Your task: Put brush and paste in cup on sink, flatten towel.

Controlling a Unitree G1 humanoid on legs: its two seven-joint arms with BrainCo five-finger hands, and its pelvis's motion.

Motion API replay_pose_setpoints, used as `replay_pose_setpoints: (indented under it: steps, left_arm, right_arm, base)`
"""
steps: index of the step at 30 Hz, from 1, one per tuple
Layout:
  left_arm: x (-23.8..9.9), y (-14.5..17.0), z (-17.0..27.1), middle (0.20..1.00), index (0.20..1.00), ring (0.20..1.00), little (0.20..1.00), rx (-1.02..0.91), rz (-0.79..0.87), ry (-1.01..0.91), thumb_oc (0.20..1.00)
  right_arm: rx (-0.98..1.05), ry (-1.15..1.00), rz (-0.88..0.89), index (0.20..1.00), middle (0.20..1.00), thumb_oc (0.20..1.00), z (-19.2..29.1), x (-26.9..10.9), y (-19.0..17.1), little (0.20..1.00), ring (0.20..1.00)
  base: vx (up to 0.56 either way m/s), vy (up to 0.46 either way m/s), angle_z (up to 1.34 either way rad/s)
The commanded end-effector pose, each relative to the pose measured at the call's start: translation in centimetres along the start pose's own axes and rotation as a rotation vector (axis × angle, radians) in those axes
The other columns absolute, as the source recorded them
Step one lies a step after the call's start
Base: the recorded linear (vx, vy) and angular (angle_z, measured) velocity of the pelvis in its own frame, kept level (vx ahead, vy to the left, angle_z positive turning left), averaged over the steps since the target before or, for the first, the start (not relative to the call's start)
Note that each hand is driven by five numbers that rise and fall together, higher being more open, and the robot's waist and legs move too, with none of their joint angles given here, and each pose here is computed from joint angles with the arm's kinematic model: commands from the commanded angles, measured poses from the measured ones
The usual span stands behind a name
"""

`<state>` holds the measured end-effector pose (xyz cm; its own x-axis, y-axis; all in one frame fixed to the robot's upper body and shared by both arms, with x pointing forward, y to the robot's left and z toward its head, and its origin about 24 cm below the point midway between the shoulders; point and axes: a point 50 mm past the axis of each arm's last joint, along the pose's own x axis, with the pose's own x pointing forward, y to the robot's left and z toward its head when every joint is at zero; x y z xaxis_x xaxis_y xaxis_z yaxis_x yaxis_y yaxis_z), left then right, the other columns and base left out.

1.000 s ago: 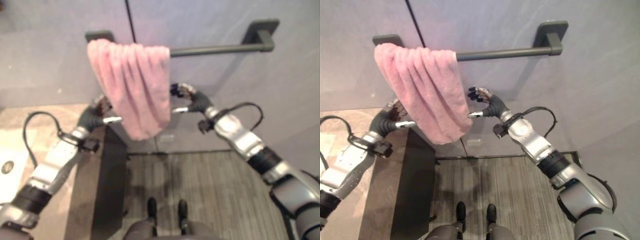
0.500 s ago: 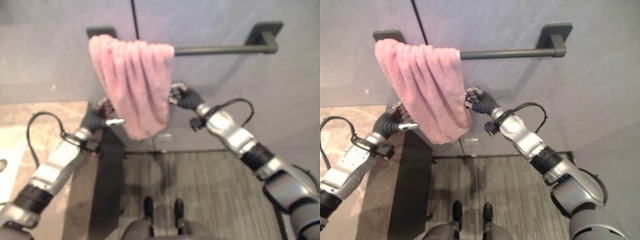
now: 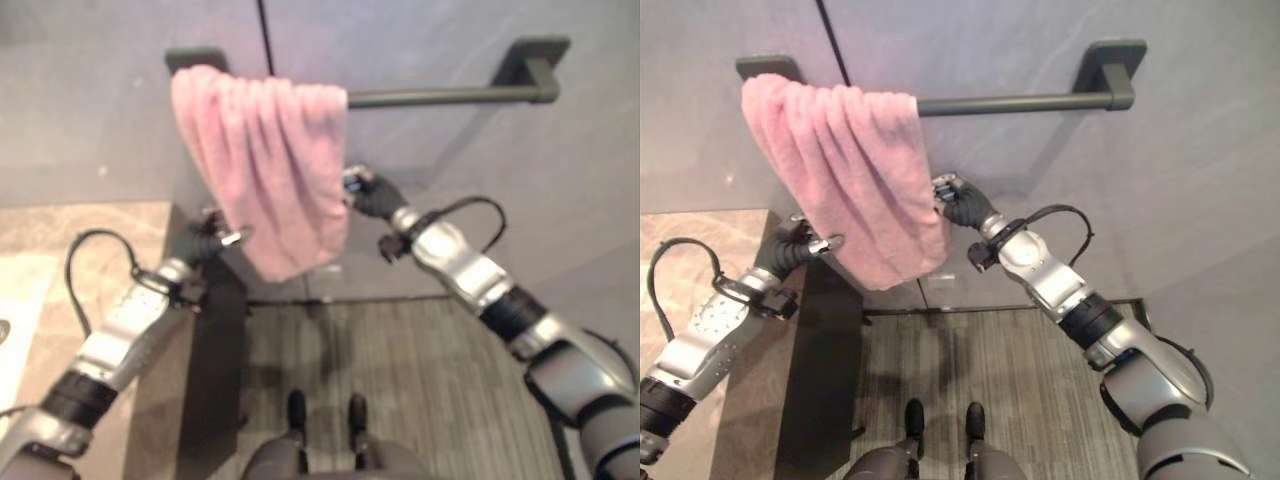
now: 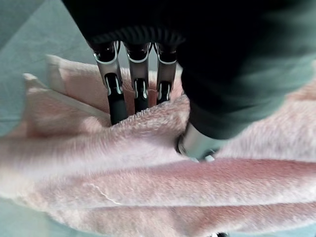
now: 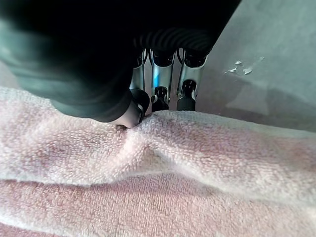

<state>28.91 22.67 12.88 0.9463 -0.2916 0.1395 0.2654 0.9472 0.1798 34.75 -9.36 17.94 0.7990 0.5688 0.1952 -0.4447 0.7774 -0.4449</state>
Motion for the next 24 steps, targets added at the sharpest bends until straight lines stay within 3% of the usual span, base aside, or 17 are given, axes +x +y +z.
replay_pose_setpoints:
  steps: [1, 3, 5, 18, 21, 24]
  left_arm:
    - [2.3, 0.2, 2.7, 0.347, 0.347, 0.347, 0.347, 0.056, 0.015, -0.13, 0.347]
    - [2.5, 0.1, 2.7, 0.319, 0.319, 0.319, 0.319, 0.056, 0.015, -0.134, 0.319]
    - [2.7, -0.2, 2.8, 0.2, 0.2, 0.2, 0.2, 0.057, 0.011, -0.143, 0.2]
    - [2.2, 0.1, 5.4, 0.2, 0.2, 0.2, 0.2, 0.073, 0.046, -0.273, 0.2]
    - [2.0, -0.1, 4.0, 0.2, 0.2, 0.2, 0.2, 0.016, 0.064, -0.234, 0.2]
    - [2.1, 0.5, 4.7, 0.2, 0.2, 0.2, 0.2, 0.101, 0.062, -0.242, 0.2]
  right_arm:
    - [0.02, -0.176, -0.016, 0.2, 0.2, 0.2, 3.8, 1.1, -0.1, 0.2, 0.2]
    - [0.023, -0.176, -0.016, 0.2, 0.2, 0.2, 3.8, 1.0, -0.1, 0.2, 0.2]
    - [0.031, -0.177, -0.019, 0.2, 0.2, 0.2, 3.7, 1.0, 0.0, 0.2, 0.2]
    - [0.019, -0.289, -0.136, 0.2, 0.2, 0.2, 5.3, -1.2, -2.2, 0.2, 0.2]
    - [0.062, -0.273, -0.19, 0.2, 0.2, 0.2, 4.3, -1.8, -2.5, 0.2, 0.2]
    - [-0.03, -0.257, -0.15, 0.2, 0.2, 0.2, 4.7, -2.2, -2.8, 0.2, 0.2]
  base:
    - [0.0, 0.002, -0.09]
    - [0.0, 0.002, -0.05]
    - [-0.01, 0.003, -0.04]
    - [0.0, 0.0, -0.02]
    - [-0.01, -0.003, -0.04]
    - [-0.02, -0.009, -0.05]
